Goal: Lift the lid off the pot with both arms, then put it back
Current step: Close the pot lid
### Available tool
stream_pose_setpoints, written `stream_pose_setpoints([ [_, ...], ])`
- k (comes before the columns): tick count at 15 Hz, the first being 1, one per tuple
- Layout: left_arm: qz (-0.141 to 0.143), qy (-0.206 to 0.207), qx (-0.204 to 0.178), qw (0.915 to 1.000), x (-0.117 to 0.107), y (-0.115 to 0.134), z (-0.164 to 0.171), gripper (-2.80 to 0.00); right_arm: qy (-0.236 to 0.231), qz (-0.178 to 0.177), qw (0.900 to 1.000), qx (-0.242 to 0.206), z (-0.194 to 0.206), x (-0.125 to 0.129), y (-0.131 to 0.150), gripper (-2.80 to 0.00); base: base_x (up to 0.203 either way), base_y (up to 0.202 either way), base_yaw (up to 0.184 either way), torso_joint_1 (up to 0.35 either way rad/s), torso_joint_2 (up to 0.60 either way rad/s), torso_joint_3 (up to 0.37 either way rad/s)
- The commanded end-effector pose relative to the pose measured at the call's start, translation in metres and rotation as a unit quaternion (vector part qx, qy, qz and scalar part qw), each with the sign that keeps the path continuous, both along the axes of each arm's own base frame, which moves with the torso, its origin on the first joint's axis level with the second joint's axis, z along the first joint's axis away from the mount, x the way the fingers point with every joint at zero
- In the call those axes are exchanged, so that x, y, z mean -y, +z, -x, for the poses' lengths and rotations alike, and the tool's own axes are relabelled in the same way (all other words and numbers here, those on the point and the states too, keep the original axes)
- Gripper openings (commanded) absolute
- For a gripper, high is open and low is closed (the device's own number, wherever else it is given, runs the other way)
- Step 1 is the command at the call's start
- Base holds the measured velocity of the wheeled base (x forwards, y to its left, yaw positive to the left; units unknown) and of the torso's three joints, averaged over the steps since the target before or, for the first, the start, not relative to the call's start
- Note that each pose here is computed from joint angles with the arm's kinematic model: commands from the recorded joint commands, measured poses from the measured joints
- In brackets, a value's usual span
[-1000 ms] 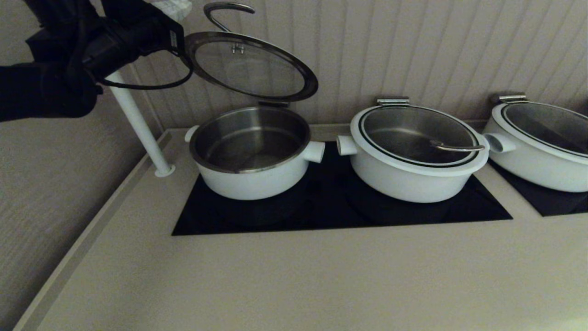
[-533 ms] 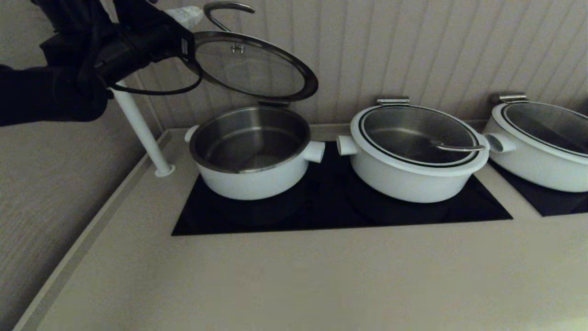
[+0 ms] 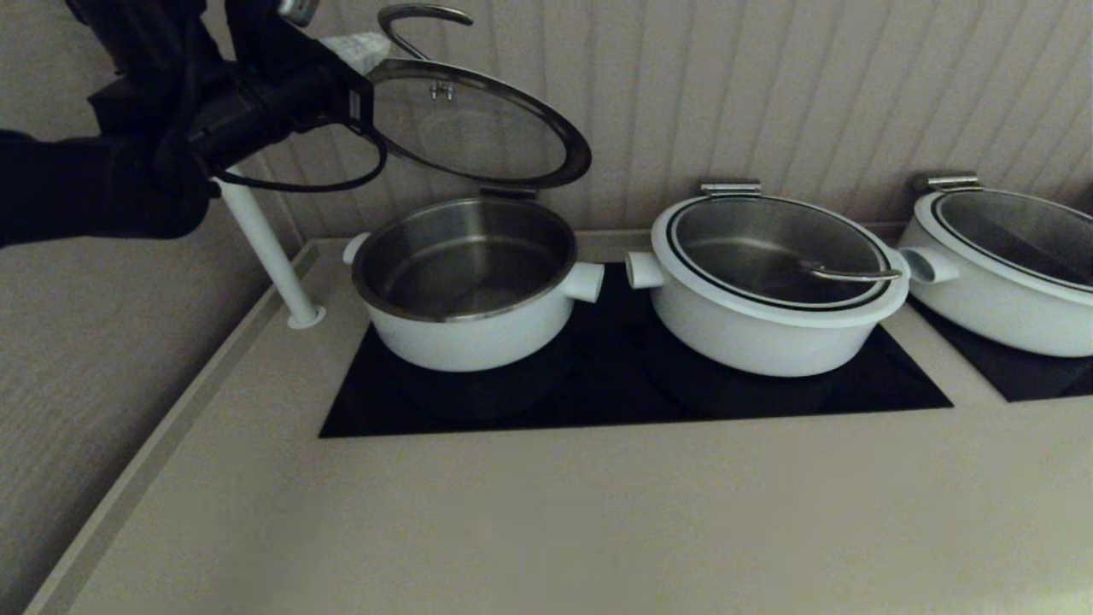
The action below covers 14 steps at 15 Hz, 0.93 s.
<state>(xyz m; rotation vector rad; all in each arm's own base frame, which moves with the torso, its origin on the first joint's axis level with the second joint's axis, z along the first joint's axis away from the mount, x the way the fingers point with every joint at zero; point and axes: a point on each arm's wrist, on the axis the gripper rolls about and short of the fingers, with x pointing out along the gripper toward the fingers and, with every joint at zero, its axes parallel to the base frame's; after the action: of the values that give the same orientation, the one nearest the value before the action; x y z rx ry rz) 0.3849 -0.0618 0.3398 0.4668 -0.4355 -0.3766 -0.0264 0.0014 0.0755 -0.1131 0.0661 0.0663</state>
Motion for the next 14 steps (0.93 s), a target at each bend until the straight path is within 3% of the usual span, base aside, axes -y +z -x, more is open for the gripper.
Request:
stream_pose_setpoints([
  [1, -0.001, -0.002, 0.001, 1.0000, 0.001, 0.001, 0.003, -2.80, 0.000, 0.001, 1.000, -0.001, 0.000, 0.000, 0.000, -2.80, 0.000, 0.000, 0.000, 0.000, 0.00, 0.000],
  [14, -0.002, -0.002, -0.020, 0.9998, -0.002, -0.005, 0.023, -2.80, 0.000, 0.001, 1.000, -0.001, 0.000, 0.000, 0.000, -2.80, 0.000, 0.000, 0.000, 0.000, 0.00, 0.000],
])
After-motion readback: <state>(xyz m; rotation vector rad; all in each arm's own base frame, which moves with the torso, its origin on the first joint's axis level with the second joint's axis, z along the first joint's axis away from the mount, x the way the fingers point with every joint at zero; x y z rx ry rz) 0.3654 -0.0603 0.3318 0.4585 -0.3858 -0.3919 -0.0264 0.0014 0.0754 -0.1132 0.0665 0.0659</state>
